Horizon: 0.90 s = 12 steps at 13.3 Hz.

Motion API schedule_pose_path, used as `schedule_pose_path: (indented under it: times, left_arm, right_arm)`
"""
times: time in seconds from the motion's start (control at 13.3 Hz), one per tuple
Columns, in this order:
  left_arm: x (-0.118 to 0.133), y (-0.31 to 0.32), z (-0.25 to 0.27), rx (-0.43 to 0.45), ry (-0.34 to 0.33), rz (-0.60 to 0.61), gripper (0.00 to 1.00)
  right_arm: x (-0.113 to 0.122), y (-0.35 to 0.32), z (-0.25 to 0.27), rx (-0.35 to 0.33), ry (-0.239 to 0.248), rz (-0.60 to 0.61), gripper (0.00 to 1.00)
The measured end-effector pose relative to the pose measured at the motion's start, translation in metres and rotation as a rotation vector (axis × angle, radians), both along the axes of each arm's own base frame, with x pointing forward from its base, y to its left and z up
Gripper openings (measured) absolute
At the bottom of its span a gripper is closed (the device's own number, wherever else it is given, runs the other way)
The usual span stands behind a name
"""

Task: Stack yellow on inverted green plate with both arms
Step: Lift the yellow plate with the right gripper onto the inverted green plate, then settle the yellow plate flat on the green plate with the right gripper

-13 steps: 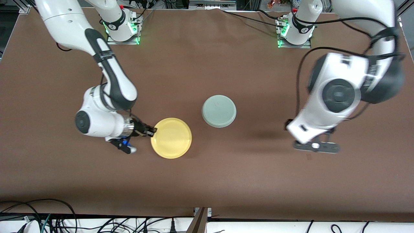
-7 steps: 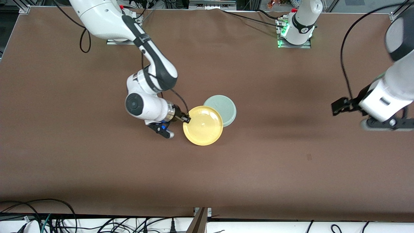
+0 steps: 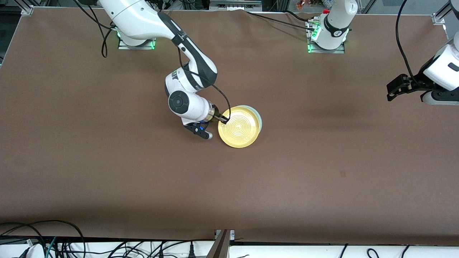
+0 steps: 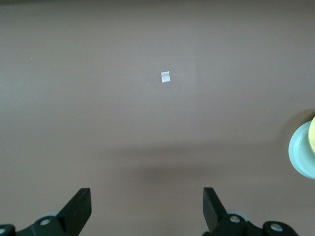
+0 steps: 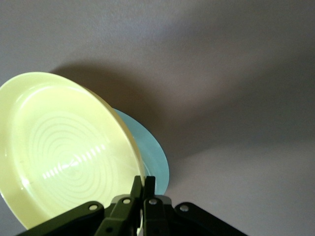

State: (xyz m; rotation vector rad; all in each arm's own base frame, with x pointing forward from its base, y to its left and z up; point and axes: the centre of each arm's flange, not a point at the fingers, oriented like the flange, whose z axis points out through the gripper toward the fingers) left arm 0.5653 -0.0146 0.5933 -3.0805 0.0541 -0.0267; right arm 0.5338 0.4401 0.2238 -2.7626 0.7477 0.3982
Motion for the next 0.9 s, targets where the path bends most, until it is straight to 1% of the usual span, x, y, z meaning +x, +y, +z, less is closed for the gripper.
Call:
schedule_pose_path:
  times: [0.3, 0.6, 0.9]
  left_arm:
    - [0.000, -0.001, -0.004, 0.000, 0.004, -0.002, 1.00]
    - [0.000, -0.001, -0.004, 0.000, 0.004, -0.003, 1.00]
    - [0.000, -0.001, -0.004, 0.000, 0.004, -0.005, 1.00]
  right_arm:
    - [-0.005, 0.006, -0.002, -0.005, 0.005, -0.021, 0.03]
    - [-0.005, 0.009, 0.003, -0.010, 0.013, -0.079, 0.03]
    - [-0.012, 0.020, 0.010, -0.017, 0.027, -0.124, 0.03]
